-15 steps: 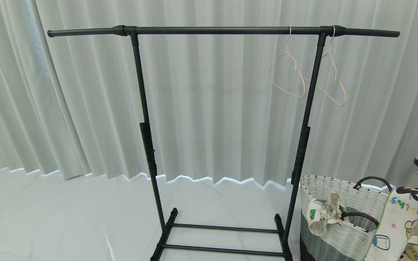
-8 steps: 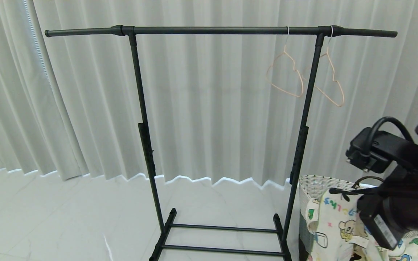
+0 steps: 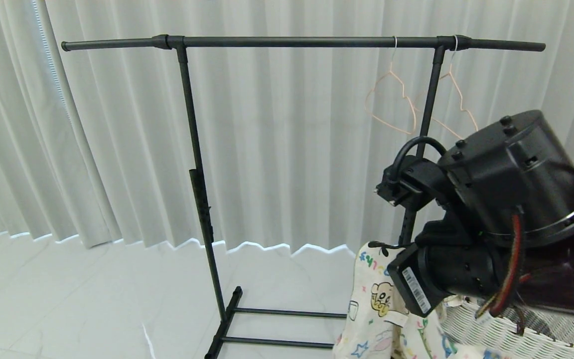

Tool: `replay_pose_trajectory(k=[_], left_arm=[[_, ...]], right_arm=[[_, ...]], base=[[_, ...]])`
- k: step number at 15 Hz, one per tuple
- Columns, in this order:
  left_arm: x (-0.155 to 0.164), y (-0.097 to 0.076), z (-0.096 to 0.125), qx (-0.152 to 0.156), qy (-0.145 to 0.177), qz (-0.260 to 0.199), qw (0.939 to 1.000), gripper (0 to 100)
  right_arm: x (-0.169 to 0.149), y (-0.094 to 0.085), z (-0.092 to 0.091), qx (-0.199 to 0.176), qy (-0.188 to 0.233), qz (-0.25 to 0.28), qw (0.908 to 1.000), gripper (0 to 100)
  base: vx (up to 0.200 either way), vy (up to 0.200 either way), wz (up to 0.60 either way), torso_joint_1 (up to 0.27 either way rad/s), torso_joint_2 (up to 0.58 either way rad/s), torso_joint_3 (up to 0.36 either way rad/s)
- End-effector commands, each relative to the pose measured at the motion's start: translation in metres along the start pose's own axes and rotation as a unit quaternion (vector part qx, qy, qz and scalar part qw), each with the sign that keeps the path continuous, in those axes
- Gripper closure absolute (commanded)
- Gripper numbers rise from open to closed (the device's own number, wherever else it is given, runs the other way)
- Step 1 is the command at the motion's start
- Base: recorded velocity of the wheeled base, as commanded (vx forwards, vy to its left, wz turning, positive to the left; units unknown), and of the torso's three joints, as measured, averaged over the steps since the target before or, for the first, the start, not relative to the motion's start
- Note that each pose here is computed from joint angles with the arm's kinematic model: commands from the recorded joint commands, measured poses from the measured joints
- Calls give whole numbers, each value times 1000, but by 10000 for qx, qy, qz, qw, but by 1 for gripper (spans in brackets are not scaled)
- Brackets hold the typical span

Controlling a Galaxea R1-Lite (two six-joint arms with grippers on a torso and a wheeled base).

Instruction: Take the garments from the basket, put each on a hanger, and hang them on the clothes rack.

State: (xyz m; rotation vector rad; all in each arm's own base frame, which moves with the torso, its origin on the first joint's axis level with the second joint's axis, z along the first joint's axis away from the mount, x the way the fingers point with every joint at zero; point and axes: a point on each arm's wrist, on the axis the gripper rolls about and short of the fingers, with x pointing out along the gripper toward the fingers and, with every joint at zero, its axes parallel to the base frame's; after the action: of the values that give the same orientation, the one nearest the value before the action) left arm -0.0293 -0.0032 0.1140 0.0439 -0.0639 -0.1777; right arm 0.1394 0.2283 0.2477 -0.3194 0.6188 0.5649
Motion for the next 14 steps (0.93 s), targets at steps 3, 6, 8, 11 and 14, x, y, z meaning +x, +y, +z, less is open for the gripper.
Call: replay_pose_trajectory(k=[3,6,8,11,14], left_arm=[[54,7,135,103,-44,-1666,9860,0],[93,1,145,613,207,-2929,9540,0],[113,-10,143,561,496,-3467,9350,0],[140,-39,124,644,1229,-3928,9091,0],[156,-71,92,793,2109,-4226,8779,0]], right_arm=[[14,19,13,-25,-200,158,9997,100],[13,34,26,-33,-451,347,9984,100],[12,45,37,-38,-615,471,9970,100],[13,53,52,32,-819,531,9952,100],[14,54,55,55,-859,534,9949,100]], base=[[0,0,0,0,0,0],[0,0,0,0,0,0],[0,0,0,0,0,0],[0,0,0,0,0,0],[0,0,0,0,0,0]])
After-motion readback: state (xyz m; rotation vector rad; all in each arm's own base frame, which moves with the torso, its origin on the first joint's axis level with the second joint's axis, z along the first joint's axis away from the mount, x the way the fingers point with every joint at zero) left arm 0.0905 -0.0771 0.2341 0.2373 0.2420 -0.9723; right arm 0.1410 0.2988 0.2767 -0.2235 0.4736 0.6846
